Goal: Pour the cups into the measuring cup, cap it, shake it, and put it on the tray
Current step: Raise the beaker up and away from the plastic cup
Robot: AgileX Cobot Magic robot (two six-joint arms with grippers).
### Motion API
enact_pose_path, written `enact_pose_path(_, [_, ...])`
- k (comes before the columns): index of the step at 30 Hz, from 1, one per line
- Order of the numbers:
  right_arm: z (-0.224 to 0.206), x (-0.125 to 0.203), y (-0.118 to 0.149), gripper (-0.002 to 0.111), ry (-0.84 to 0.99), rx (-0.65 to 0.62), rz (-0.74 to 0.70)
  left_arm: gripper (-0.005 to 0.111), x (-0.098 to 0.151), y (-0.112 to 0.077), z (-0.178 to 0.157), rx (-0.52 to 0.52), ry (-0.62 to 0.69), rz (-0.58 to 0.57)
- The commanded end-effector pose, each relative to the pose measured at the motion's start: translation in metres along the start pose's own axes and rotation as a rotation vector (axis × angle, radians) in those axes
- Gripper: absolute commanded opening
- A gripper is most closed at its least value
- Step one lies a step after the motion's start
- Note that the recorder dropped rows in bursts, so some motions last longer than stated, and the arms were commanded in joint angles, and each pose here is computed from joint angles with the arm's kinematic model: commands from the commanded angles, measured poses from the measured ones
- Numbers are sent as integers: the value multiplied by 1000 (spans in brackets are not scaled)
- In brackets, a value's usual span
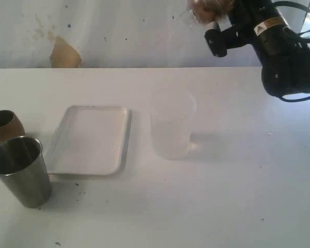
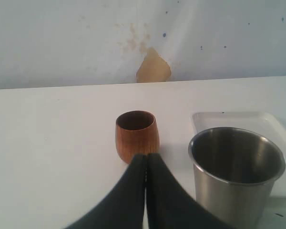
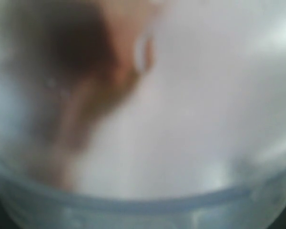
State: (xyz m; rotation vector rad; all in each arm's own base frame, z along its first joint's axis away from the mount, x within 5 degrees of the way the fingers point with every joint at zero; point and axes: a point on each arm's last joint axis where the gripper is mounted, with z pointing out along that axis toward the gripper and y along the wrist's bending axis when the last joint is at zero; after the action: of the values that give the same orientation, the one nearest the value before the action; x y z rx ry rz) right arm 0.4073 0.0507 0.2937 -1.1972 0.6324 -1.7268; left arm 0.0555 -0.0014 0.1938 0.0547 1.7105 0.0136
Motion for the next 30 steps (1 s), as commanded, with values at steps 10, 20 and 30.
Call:
enact_pose_path(10, [1,5,-4,0,24,26,9,1,2,0,0,2,4,2])
enact_pose_path(20, [-1,17,6,0,182,-28,627,1,2,0,0,2,4,2])
enact_pose_path(30, [1,9,-3,0,44,66,1706,1,2,0,0,2,4,2])
